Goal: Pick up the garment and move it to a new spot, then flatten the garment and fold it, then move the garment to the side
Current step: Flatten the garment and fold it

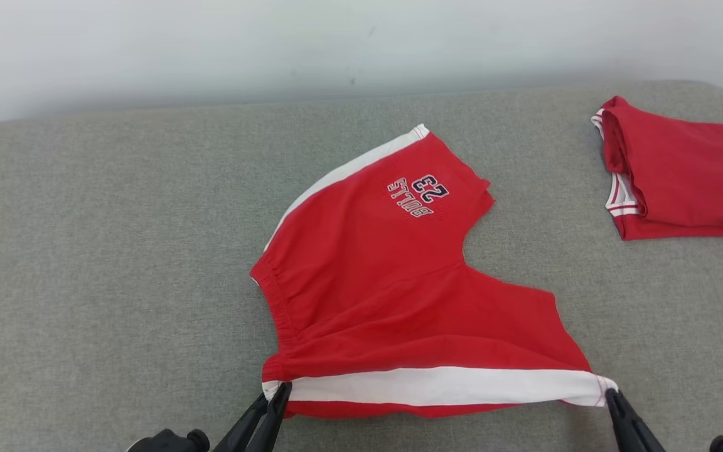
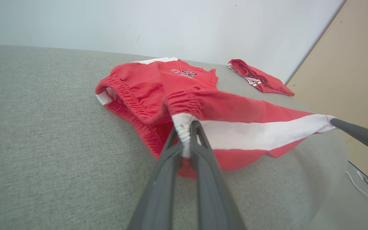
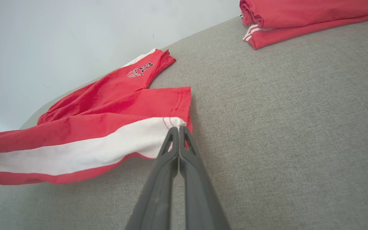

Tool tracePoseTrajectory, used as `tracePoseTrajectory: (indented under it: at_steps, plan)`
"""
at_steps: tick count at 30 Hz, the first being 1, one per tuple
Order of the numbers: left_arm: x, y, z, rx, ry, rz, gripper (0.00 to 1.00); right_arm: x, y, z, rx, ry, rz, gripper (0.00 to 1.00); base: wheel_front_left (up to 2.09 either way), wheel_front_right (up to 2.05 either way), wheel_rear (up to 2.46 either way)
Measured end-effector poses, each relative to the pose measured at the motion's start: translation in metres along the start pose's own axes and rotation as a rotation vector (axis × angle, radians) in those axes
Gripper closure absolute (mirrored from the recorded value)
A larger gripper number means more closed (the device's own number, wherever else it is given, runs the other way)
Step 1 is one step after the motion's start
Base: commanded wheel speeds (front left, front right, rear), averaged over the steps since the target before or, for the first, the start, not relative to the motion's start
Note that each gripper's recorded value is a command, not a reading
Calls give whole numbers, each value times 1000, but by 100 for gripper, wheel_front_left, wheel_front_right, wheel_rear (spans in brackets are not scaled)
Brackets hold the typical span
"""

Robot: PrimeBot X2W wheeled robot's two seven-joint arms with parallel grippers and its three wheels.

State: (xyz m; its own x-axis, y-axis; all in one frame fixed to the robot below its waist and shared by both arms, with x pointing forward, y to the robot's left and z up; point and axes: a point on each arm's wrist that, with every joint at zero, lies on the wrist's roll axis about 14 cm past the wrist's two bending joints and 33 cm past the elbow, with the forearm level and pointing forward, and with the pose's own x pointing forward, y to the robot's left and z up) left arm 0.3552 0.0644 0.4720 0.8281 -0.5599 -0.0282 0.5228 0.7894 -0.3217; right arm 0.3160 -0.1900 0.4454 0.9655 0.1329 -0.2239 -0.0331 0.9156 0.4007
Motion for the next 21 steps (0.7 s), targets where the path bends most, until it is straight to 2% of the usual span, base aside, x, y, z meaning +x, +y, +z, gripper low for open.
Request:
tracePoseTrajectory:
  at_steps: [8,15,21]
  plan:
    - [-3,-11,8,-6,-31,-11,100,13,4,29,-16,-71,19,100,0,0,0]
    - [11,-16,30,13,-93,-38,100,49,15,60,-126,-117,105,100,0,0,0]
    - [30,-1,46,28,-127,-18,100,91,29,86,-216,-144,174,100,0,0,0]
